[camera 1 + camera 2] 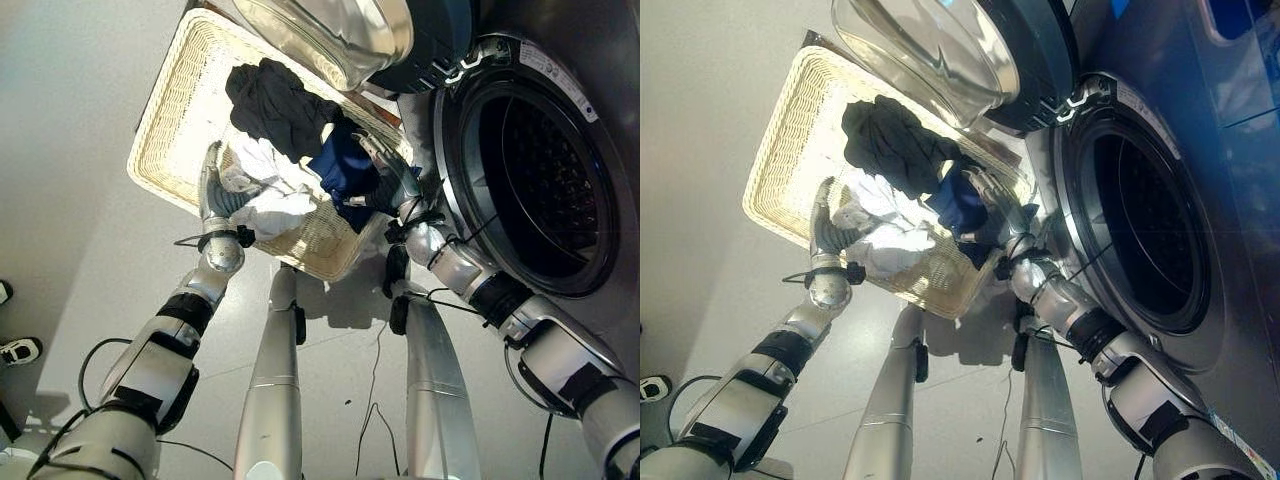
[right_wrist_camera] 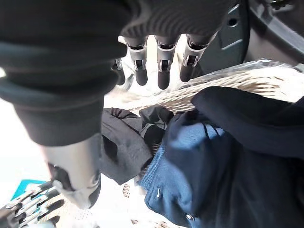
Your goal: Put the clothes into the washing machine.
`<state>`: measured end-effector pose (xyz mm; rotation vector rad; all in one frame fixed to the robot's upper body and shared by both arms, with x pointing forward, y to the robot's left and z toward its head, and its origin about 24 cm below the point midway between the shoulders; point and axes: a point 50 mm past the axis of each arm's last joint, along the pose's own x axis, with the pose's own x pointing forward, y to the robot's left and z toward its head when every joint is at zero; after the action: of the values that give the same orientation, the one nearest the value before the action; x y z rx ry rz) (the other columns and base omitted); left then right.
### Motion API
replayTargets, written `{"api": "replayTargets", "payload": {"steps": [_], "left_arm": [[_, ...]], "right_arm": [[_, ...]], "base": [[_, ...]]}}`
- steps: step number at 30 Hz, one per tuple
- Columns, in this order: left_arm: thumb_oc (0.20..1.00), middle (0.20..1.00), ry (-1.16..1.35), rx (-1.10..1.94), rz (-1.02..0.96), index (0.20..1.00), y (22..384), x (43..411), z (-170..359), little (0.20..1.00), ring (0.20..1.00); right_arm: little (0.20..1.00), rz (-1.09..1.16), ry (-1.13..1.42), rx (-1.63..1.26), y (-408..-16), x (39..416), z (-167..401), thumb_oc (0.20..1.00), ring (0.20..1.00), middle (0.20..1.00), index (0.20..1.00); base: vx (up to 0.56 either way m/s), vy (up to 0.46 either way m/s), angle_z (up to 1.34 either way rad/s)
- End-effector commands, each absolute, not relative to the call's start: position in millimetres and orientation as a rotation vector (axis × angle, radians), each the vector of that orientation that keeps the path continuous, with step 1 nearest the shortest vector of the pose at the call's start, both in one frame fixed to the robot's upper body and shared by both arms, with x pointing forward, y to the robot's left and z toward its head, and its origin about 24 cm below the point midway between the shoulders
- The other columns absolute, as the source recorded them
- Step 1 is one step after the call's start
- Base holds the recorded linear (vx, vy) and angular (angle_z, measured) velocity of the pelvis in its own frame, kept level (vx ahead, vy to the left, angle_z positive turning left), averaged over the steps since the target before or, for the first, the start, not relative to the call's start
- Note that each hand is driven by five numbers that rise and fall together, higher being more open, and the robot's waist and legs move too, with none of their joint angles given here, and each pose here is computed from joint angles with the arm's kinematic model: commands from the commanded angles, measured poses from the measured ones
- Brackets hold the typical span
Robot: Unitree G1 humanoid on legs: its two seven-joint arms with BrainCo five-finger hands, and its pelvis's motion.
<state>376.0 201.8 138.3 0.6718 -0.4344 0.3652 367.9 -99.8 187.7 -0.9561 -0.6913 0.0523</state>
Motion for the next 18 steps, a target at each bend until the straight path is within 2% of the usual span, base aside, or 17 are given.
{"api": "replayTargets", "payload": {"steps": [1,13,18], "left_arm": [[1.000,1.000,-0.480,0.792,0.351,1.000,203.3,380.8,150.5,1.000,1.000],[1.000,1.000,-0.392,1.246,0.132,1.000,204.9,377.2,120.0,1.000,1.000],[1.000,1.000,-0.332,1.326,0.139,1.000,216.5,378.8,118.7,1.000,1.000]], "right_arm": [[1.000,0.039,-0.745,-0.894,-95.3,363.1,196.9,1.000,1.000,1.000,1.000],[1.000,-0.057,-0.743,-0.883,-125.6,362.1,194.8,1.000,1.000,1.000,1.000],[1.000,-0.073,-0.747,-0.885,-131.2,362.7,197.9,1.000,1.000,1.000,1.000]], "base": [[0.00,0.000,0.00],[0.01,0.032,0.00],[0.01,0.022,-0.02]]}}
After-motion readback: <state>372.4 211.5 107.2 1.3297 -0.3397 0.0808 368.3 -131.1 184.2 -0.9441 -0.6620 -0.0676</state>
